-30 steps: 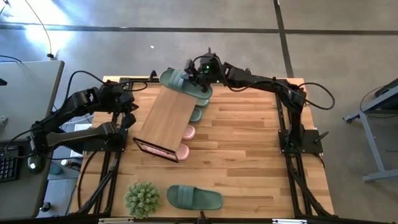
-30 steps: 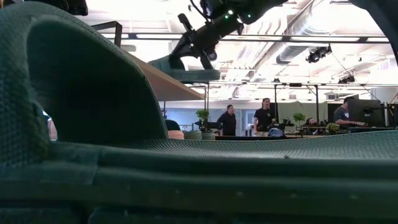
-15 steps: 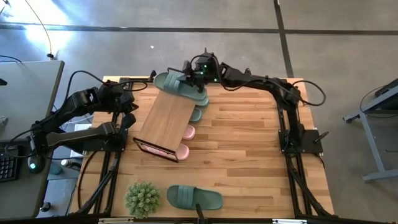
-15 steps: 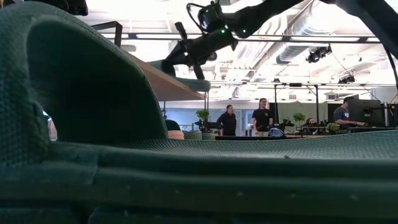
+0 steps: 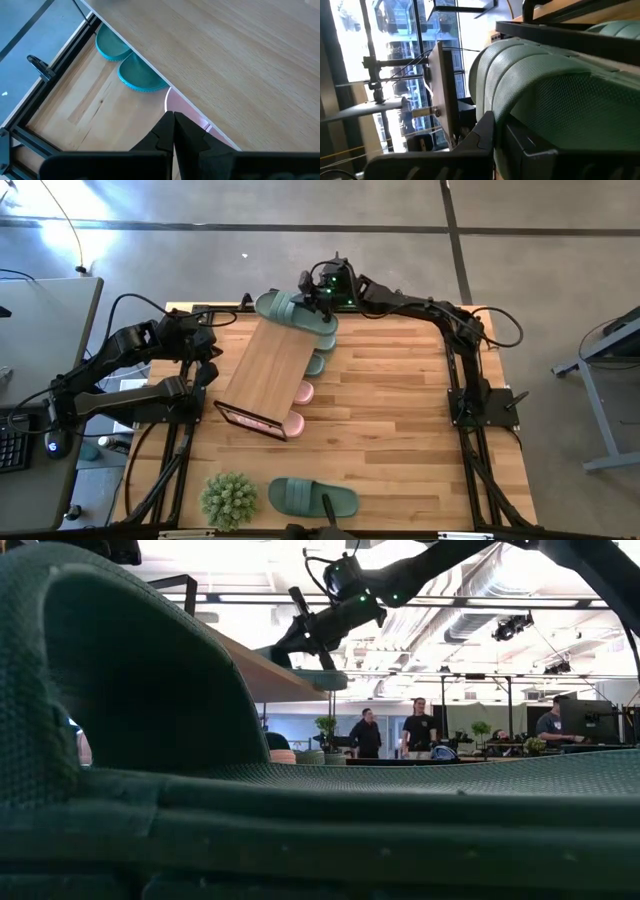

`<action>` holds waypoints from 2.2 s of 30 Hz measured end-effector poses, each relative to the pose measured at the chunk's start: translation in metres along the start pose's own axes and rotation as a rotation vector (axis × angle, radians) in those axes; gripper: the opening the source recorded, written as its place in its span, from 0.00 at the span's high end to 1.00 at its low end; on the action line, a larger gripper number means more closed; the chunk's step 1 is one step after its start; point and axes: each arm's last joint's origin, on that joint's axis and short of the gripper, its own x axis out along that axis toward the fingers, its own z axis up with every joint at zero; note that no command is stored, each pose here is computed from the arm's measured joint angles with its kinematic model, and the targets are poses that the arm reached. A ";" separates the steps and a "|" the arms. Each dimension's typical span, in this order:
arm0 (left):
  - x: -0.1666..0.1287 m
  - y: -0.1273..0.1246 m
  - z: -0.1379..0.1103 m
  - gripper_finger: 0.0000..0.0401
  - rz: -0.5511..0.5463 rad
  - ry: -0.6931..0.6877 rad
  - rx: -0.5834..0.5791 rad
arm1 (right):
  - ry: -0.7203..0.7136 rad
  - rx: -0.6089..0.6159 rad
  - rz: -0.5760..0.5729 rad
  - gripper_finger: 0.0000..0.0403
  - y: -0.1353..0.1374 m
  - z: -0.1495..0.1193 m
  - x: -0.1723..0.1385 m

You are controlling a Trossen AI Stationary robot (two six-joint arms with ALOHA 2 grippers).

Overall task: Pick and place slides into the shelf
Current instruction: Put the green slide on the shelf

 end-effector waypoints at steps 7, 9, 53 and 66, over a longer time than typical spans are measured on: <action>0.000 0.000 0.000 1.00 0.000 0.000 0.000 | 0.015 -0.008 0.004 1.00 -0.001 0.004 -0.001; 0.000 0.000 0.000 1.00 0.000 0.000 0.000 | 0.015 -0.014 0.004 1.00 -0.001 0.004 -0.002; 0.000 0.000 0.000 1.00 0.000 0.000 0.001 | -0.045 -0.013 0.008 0.77 -0.003 0.006 0.003; 0.000 0.000 0.000 1.00 0.000 0.000 0.000 | -0.059 -0.016 -0.009 0.76 -0.005 0.006 0.003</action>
